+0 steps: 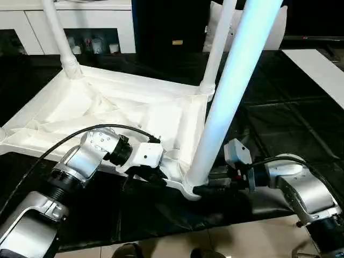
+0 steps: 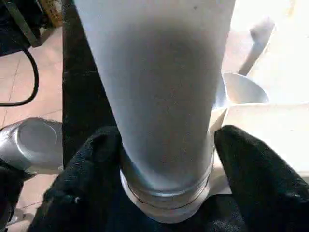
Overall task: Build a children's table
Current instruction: Rotate leg to tighten
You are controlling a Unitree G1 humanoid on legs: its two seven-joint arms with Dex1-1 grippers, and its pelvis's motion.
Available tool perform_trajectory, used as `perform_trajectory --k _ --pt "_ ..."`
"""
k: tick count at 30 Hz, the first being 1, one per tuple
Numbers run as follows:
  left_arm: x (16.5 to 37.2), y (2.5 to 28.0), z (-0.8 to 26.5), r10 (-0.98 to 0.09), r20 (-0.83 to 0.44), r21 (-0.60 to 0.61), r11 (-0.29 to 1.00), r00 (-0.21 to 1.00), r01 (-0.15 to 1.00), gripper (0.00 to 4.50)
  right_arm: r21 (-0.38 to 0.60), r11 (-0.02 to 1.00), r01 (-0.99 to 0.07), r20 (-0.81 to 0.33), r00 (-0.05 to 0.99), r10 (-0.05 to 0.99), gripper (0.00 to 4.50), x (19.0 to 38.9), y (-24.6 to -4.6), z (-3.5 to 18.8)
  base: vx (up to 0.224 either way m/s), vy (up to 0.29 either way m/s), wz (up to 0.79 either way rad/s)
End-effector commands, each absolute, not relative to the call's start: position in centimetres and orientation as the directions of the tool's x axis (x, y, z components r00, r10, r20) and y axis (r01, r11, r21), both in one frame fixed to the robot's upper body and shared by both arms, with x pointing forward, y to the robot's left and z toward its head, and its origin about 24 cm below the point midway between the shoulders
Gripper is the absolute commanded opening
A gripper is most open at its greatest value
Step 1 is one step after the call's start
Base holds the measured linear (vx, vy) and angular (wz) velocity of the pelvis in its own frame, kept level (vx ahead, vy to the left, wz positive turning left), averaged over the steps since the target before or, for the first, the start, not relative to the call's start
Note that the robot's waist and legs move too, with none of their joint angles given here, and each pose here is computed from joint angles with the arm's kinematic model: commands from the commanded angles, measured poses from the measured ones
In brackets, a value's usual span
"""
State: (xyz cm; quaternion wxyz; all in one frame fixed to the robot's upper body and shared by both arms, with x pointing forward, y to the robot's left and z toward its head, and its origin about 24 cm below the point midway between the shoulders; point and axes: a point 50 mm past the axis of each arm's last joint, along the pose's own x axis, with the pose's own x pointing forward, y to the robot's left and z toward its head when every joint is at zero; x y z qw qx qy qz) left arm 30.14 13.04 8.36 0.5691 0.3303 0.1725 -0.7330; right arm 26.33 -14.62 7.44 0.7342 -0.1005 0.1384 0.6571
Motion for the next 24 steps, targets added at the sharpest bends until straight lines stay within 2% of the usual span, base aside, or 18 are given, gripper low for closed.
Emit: perform_trajectory --k 1,3,6,13,16,18,19,20,24 --pt "29.5 12.1 8.0 -0.669 -0.71 0.09 -0.397 -0.221 0.913 0.0 0.019 0.081 -0.997 -0.339 0.07 0.938 3.0 26.3 -14.3 7.6 0.0 0.0 0.0" --pt "29.5 12.1 8.0 -0.668 -0.711 0.091 -0.398 -0.221 0.913 0.0 0.017 0.077 -0.997 -0.338 0.067 0.939 2.96 26.3 -14.3 7.6 0.0 0.0 0.0" --pt "29.5 12.2 7.9 -0.665 -0.713 0.089 -0.399 -0.221 0.913 0.0 0.019 0.073 -0.997 -0.339 0.062 0.939 2.65 26.2 -14.2 7.5 0.0 0.0 0.0" --pt "29.5 12.3 7.6 -0.686 -0.7 0.087 -0.357 -0.198 0.93 0.0 0.067 0.073 -0.995 -0.315 0.048 0.948 2.55 25.5 -13.8 7.2 0.0 0.0 0.0" --pt "29.5 12.0 7.7 -0.729 -0.667 0.092 -0.287 -0.155 0.954 0.0 0.11 0.095 -0.989 -0.29 0.059 0.955 2.54 25.0 -13.5 7.0 0.0 0.0 0.0" --pt "29.5 11.7 7.8 -0.766 -0.639 0.094 -0.17 -0.072 0.981 0.0 0.168 0.163 -0.972 -0.264 0.115 0.958 2.51 24.6 -12.6 6.4 0.0 0.0 0.0" --pt "29.5 11.7 7.8 -0.766 -0.639 0.094 -0.17 -0.072 0.981 0.0 0.168 0.163 -0.972 -0.264 0.115 0.958 2.49 24.6 -12.6 6.4 0.0 0.0 0.0" --pt "29.6 11.5 7.8 -0.772 -0.634 0.095 -0.117 -0.031 0.989 0.0 0.175 0.195 -0.965 -0.257 0.146 0.955 2.46 24.5 -12.2 6.2 0.0 0.0 0.0" --pt "29.5 10.1 8.2 -0.809 -0.582 0.082 0.042 0.082 0.996 0.0 0.191 0.37 -0.909 -0.266 0.315 0.911 2.43 25.1 -11.0 5.2 0.0 0.0 0.0"
